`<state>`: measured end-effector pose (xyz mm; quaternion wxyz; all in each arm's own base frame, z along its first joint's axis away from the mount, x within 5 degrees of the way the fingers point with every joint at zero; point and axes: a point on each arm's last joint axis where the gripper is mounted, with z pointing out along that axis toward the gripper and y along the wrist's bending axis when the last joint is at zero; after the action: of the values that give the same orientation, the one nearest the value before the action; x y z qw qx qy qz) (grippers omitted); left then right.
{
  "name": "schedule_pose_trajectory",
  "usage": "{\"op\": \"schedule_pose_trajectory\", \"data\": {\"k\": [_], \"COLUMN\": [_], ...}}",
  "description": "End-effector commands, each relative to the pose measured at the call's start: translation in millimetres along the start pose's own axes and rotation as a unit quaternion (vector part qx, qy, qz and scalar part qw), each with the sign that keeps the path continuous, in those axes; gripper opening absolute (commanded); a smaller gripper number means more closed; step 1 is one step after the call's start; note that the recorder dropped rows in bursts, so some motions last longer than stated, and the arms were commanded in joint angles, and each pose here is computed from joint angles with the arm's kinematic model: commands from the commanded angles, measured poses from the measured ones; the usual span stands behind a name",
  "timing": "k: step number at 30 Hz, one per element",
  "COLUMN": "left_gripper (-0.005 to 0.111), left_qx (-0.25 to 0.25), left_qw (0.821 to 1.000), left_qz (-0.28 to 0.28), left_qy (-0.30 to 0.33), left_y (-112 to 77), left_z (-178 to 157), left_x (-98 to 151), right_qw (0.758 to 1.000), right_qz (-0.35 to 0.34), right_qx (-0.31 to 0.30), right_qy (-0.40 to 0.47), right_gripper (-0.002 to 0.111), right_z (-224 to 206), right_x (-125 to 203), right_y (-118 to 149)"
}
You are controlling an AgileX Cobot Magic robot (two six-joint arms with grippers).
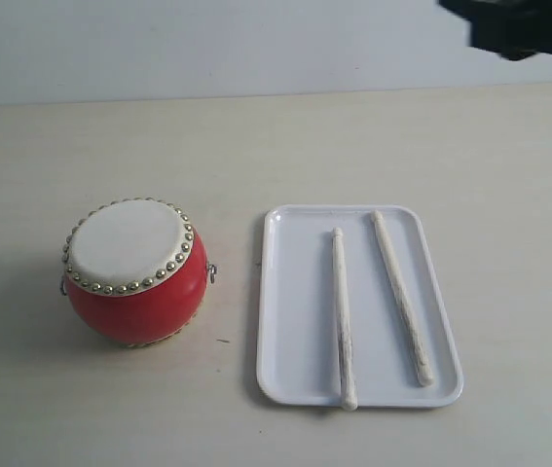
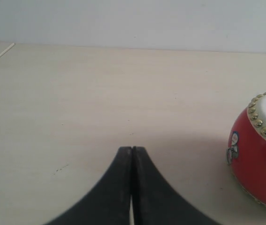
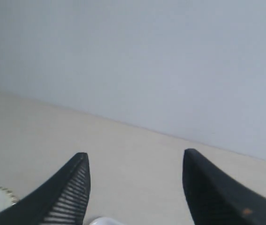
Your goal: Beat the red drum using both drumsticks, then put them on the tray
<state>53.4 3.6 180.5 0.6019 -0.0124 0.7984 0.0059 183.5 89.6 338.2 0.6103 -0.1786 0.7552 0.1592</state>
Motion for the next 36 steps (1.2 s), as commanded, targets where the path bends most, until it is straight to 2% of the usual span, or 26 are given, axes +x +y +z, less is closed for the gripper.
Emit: {"op": "schedule_pose_trajectory", "data": {"k": [1,3,7,12,16,22,26,30,36], "left_gripper": [0.000,0.000,0.000,0.000,0.000,0.000,0.000,0.000,0.000], "left_qx": [0.001,0.001,0.001,0.001,0.001,0.001,0.001,0.001,0.001], "left_qw": [1.000,1.000,1.000,1.000,1.000,1.000,1.000,1.000,1.000], "left_qz": [-0.002,-0.002,-0.002,-0.002,-0.002,-0.002,-0.002,-0.002,-0.002], "left_qy": [-0.005,-0.005,-0.005,-0.005,-0.005,-0.005,-0.005,-0.005,-0.005], "left_y": [-0.2,-0.2,-0.2,-0.2,-0.2,-0.2,-0.2,-0.2,-0.2], "left_z": [-0.4,-0.4,-0.4,-0.4,-0.4,-0.4,-0.4,-0.4,-0.4], "left_x": [-0.5,-0.5,-0.5,-0.5,-0.5,-0.5,-0.5,-0.5,-0.5], "right_qw": [0.992,0.983,0.957,0.940,0.938,0.947,0.953,0.961,0.968], "right_qz": [0.005,0.013,0.024,0.006,0.002,-0.034,-0.001,0.009,-0.023], "right_qx": [0.105,0.154,0.225,0.233,0.229,0.232,0.227,0.236,0.245], "right_qy": [-0.067,-0.095,-0.180,-0.250,-0.261,-0.222,-0.201,-0.147,-0.042], "right_gripper": [0.056,0.056,0.056,0.056,0.056,0.056,0.056,0.056,0.056], "right_z": [-54.6,-79.6,-125.1,-153.5,-158.4,-149.3,-143.3,-136.4,-123.4], "right_x": [19.2,30.3,47.0,48.9,49.1,61.6,80.3,104.8,151.5], "right_y": [-25.3,-32.8,-30.7,-18.7,-15.5,-17.3,-19.0,-22.0,-25.7]}}
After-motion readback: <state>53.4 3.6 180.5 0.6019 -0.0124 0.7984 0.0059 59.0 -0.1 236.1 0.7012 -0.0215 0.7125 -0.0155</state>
